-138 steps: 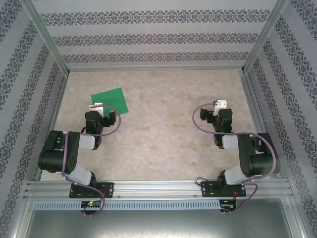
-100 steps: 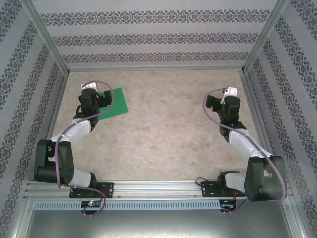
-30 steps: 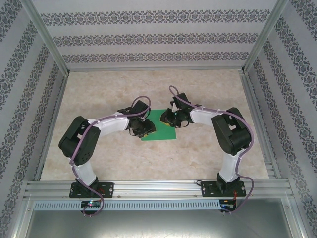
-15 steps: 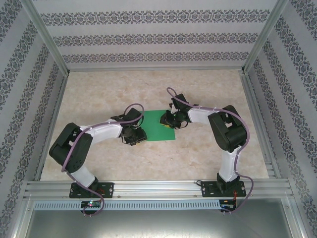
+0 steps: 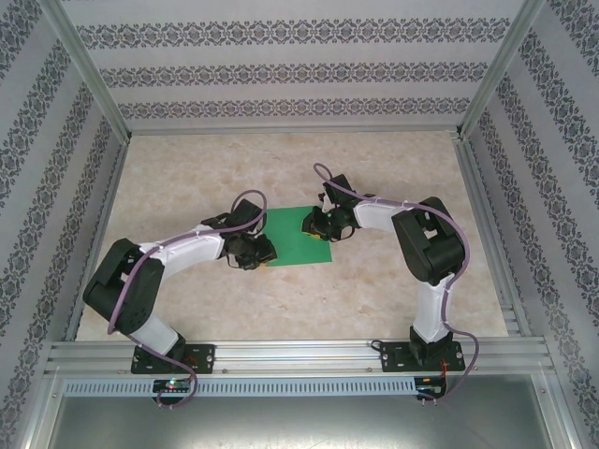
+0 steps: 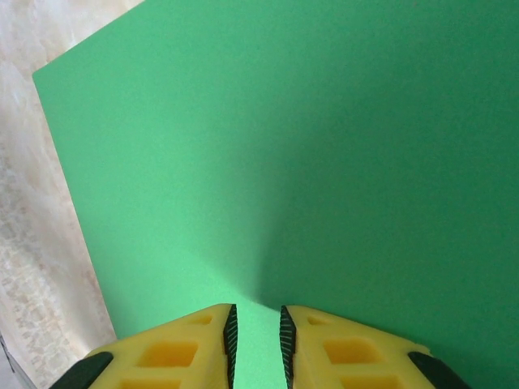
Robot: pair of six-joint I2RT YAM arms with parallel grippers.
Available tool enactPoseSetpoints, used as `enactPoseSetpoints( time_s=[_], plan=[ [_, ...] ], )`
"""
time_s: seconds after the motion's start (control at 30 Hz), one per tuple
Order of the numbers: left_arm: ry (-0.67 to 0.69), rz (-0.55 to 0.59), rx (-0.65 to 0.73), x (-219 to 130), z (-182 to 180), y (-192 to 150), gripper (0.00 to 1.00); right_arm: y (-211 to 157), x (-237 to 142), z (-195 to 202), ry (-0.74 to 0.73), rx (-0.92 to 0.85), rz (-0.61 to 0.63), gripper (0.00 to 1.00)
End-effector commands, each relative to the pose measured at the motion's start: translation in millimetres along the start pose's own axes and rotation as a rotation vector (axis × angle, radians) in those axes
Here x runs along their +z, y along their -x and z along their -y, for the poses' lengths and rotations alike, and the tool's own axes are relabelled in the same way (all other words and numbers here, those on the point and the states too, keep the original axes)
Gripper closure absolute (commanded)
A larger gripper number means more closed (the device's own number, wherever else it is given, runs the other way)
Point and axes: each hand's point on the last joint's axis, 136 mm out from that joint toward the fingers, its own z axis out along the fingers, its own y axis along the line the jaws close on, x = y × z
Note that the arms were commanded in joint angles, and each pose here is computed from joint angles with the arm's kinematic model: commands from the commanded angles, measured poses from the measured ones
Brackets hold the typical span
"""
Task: Fold a paper plane with a square sheet of paper (pick it up from the middle)
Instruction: Move the square sheet of paper to the center of the table.
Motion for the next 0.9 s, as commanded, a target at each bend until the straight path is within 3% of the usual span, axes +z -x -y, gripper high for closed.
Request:
enactPoseSetpoints(
  time_s=[0.0, 0.33, 0.87],
  plan=[
    [-0.017, -0.010, 0.005, 10.3, 9.9, 10.2, 0.86, -8.7, 12.2, 33.7, -0.106, 0.039, -0.039, 0.76],
    [0.122, -0.016, -0.018, 20.5, -25.5, 4.6, 0.94, -11.8, 9.3, 37.9, -0.132, 0.023, -0.045, 0.76],
    [0.247, -0.019, -0.058, 9.9, -72.6, -19.2, 0.96, -0.9, 0.9, 45.0, -0.191, -0.062, -0.062, 0.78]
  ],
)
